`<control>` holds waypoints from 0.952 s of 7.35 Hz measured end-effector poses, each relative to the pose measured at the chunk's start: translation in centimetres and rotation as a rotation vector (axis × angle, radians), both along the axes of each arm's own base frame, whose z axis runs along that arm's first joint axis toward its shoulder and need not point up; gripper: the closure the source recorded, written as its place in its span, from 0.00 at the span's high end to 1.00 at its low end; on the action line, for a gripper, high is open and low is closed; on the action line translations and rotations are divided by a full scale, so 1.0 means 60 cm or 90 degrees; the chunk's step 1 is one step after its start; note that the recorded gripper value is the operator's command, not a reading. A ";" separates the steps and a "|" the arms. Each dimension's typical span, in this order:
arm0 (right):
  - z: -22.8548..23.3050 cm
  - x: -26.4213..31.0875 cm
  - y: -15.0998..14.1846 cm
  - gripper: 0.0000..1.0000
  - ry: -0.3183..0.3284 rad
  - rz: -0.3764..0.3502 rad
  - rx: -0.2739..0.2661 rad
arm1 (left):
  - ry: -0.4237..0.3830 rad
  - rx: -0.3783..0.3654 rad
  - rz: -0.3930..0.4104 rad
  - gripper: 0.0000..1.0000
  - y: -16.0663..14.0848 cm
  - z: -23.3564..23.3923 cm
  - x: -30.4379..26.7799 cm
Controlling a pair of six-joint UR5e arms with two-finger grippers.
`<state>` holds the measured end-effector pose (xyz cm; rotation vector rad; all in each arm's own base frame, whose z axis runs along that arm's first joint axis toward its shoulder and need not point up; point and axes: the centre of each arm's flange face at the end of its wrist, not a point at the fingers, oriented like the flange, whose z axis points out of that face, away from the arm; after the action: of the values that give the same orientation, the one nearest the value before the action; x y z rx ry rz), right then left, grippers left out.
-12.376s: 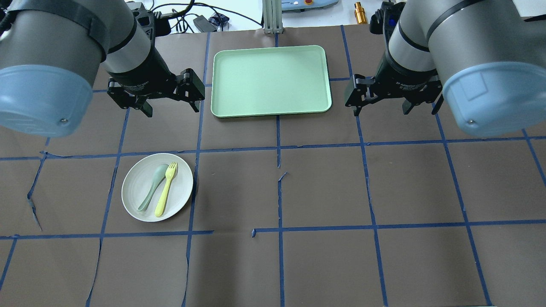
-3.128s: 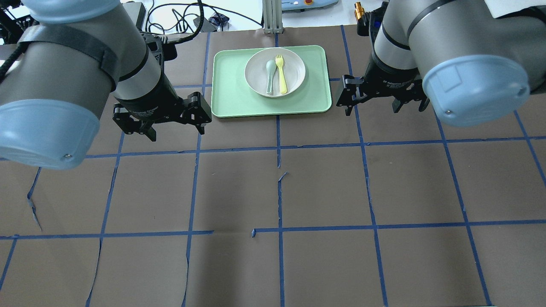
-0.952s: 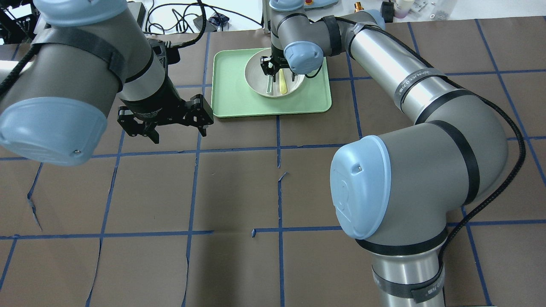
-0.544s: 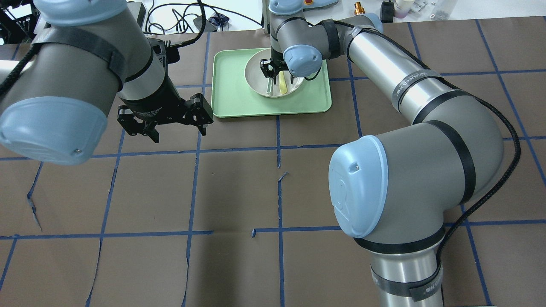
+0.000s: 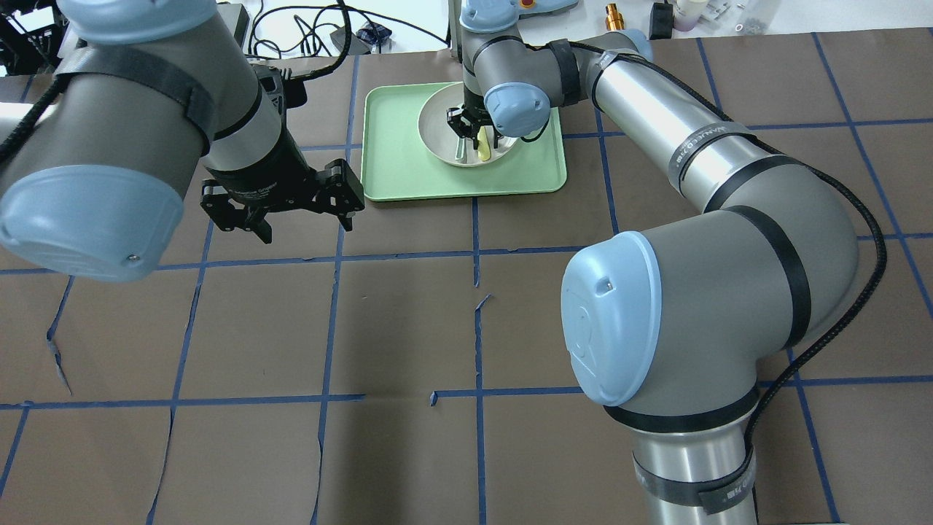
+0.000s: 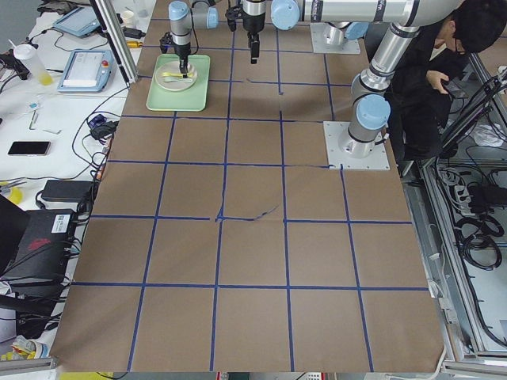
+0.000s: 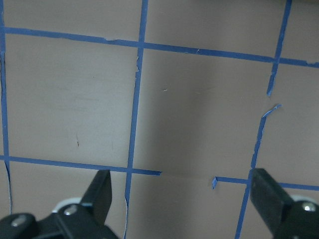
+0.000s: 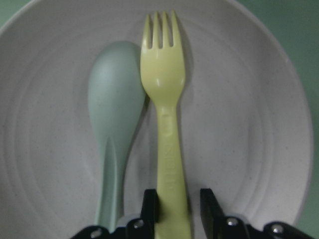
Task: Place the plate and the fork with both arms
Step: 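Lift the fork with the right gripper and set it on the tray beside the plate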
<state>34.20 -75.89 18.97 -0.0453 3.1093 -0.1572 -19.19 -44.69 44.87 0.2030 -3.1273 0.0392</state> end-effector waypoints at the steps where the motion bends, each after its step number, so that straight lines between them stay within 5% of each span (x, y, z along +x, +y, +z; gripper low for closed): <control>1: 0.002 0.000 0.000 0.15 0.000 0.000 -0.001 | 0.000 0.000 0.000 1.00 0.000 0.000 0.000; 7: 0.087 -0.042 0.000 0.15 -0.003 -0.017 -0.032 | 0.000 -0.002 -0.001 1.00 -0.001 0.002 0.000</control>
<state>31.66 -75.92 24.21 -0.0055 3.1014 -0.2360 -19.17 -44.73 44.97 0.1996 -3.1273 0.0439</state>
